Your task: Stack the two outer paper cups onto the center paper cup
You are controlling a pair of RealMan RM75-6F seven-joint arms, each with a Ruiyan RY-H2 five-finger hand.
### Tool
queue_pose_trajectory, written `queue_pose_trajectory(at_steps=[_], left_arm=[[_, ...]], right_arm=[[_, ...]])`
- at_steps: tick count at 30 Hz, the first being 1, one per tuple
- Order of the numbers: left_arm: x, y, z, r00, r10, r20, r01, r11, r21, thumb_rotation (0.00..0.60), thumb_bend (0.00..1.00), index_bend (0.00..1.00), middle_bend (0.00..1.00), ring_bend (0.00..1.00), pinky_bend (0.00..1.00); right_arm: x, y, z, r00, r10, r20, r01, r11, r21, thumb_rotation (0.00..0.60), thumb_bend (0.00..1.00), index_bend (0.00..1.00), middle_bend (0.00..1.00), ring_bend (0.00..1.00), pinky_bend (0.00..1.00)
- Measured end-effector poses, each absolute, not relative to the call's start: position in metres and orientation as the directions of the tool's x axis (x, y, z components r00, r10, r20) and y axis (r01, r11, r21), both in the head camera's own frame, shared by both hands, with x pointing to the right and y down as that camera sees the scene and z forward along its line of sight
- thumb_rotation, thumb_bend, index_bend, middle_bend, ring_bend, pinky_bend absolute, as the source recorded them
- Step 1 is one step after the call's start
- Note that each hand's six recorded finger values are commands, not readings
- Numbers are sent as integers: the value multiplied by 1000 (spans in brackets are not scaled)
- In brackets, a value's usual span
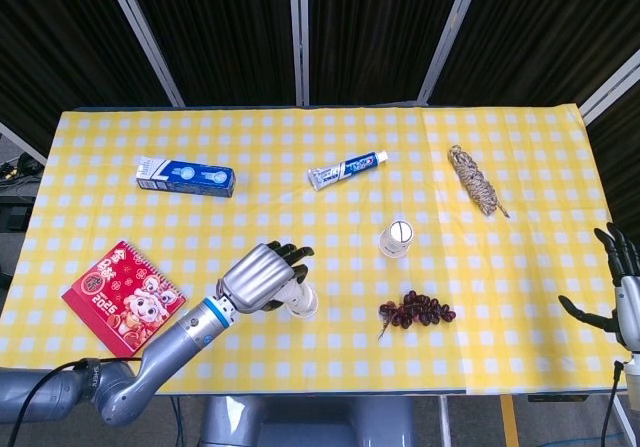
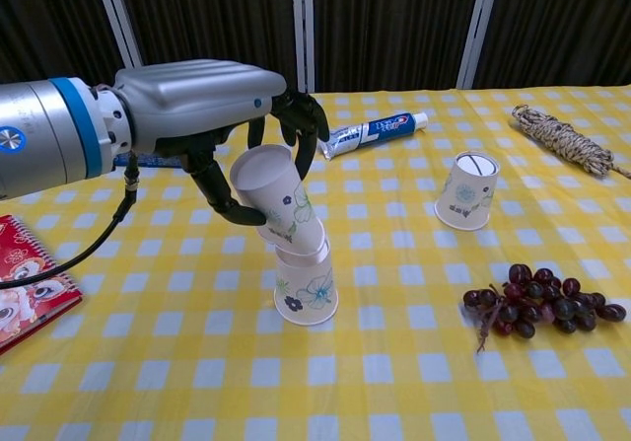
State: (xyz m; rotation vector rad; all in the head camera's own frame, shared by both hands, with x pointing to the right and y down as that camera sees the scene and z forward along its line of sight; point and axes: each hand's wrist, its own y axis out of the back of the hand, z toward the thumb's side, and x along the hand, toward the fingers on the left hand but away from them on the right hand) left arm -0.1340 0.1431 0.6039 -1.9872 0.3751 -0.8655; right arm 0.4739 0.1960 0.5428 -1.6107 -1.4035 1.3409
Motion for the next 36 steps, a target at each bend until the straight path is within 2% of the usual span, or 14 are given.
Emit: queue_pose_trajectory(at_steps=[7,9,12,14,16,19,29,36], left_arm=[[-132,146,605,713,-550,435,83,-550,-831,600,272,473,171,240,372],[-132,147,605,715,-547,436,85,-551,-830,600,254,444,139,213,344],[-131,148,606,714,-542,443,91,-556,-826,600,170,296,21,105,248],[-131,149,608,713,-536,453,101,-560,-822,600,132,214,0,28,171],[-132,150,611,710,-526,468,118,-566,-816,600,125,175,0,1,123],[-132,151,614,702,-519,488,145,-566,-811,600,124,132,0,0,77],[-137,146,613,673,-543,501,148,-565,-812,600,123,105,0,0,65],[-167,145,606,622,-623,474,92,-543,-835,600,123,44,0,0,2]], right_arm=[[473,196,543,-73,954,-292,333,-252,-909,600,56,67,0,0,0],[474,196,542,-76,954,-290,334,-250,-909,600,56,67,0,0,0],[475,196,542,-78,954,-290,335,-249,-909,600,56,66,0,0,0],[475,196,542,-79,954,-290,336,-248,-909,600,56,66,0,0,0],[475,196,542,-80,954,-288,335,-247,-909,600,57,66,0,0,0],[476,196,542,-82,954,-290,336,-247,-909,600,56,66,0,0,0],[475,197,542,-79,952,-297,335,-256,-907,600,56,66,0,0,0],[476,197,548,-74,945,-319,324,-280,-903,600,57,66,0,0,0]])
